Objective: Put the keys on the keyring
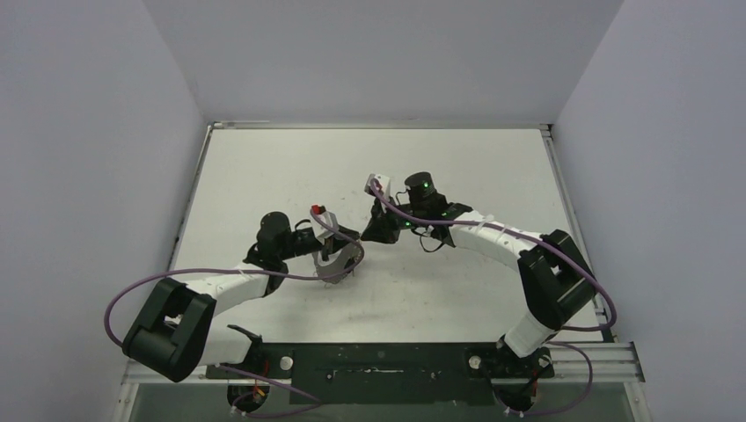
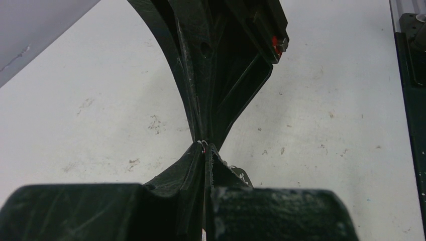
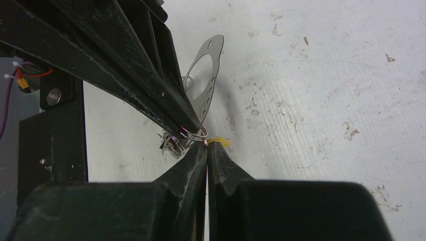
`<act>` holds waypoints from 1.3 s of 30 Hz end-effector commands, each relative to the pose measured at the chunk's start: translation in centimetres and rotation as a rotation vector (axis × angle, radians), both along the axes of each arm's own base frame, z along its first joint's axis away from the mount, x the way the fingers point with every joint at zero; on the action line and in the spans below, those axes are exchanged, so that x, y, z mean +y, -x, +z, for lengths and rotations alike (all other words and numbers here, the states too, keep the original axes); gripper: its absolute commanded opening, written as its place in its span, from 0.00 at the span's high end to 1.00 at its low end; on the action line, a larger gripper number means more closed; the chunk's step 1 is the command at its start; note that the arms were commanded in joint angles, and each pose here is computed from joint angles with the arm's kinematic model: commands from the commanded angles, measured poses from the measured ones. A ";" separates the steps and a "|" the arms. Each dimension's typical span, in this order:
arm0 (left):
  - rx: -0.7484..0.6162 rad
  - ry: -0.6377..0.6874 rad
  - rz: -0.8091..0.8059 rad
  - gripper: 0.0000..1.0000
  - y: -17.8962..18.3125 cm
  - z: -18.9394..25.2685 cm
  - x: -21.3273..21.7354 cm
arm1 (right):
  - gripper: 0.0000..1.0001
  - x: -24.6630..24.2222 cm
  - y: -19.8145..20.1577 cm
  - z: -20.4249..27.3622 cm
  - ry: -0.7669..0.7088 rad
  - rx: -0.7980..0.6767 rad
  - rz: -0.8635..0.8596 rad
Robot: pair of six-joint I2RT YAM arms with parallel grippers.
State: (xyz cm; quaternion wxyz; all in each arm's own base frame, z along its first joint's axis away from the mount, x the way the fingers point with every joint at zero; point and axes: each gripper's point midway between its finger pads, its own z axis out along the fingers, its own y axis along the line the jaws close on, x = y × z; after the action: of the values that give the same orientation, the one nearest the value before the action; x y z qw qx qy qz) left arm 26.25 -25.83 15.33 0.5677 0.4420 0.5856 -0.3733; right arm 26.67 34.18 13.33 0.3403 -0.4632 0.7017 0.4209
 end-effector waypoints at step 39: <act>-0.270 0.103 -0.105 1.00 1.9 5.7 -0.4 | 0.74 -0.2 1.0 6.4 -0.256 -0.352 0.228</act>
State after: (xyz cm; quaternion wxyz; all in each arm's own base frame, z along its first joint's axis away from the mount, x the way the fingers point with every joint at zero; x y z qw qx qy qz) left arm 24.95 -26.11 19.14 0.6209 0.4753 0.5001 -0.3721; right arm 25.61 33.76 18.23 0.4426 -0.5178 0.5723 0.4566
